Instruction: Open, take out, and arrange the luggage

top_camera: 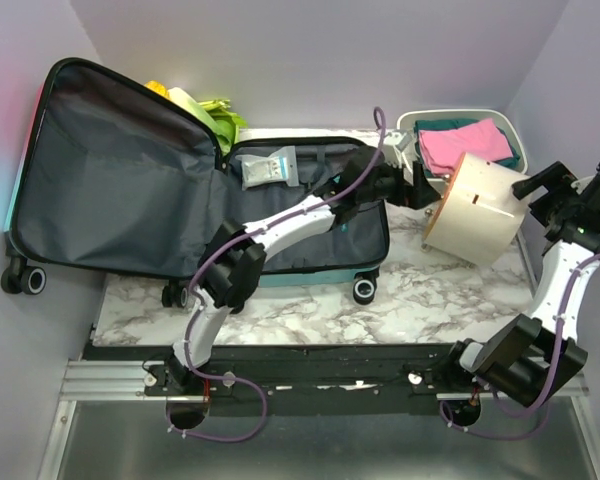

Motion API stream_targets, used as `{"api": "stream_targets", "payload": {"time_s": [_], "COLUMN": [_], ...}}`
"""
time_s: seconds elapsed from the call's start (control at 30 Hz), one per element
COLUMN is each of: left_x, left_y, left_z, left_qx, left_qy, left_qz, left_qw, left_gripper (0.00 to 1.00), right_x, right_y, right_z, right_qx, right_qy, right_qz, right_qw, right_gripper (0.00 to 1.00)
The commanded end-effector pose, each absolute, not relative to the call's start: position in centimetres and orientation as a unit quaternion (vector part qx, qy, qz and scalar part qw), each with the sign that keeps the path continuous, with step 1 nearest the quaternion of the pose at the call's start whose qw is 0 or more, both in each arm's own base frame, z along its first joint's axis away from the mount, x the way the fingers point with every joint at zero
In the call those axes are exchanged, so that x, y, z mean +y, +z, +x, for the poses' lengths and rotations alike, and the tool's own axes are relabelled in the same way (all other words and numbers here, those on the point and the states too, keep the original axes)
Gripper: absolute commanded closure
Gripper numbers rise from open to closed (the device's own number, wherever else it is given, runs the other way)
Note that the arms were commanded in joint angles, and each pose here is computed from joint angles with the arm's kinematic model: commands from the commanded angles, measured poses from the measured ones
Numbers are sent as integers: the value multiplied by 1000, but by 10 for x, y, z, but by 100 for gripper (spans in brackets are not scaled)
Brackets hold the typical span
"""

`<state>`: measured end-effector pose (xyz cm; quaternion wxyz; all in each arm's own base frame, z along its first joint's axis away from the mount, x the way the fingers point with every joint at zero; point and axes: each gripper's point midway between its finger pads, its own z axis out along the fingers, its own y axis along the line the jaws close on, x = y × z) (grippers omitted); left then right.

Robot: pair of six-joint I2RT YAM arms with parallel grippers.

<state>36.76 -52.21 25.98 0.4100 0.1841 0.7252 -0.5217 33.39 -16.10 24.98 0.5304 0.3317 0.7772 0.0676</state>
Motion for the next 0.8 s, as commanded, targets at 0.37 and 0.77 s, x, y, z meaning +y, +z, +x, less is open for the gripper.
{"api": "stream_targets", "payload": {"time_s": [0.37,0.77], "left_x": [-614,-597], "left_y": [227,240], "left_z": [344,235], "left_qx": [735,705], "left_qy": [-525,-552], "left_qz": [176,257], "left_qw": [391,365], "left_gripper": [1,1], "right_x": [-134,-100], "right_y": [247,237], "right_z": [360,352], "right_qx": [790,808], "right_qy": [161,224], "right_qz": [243,150], "right_qw": [539,524], "right_gripper": [2,5]}}
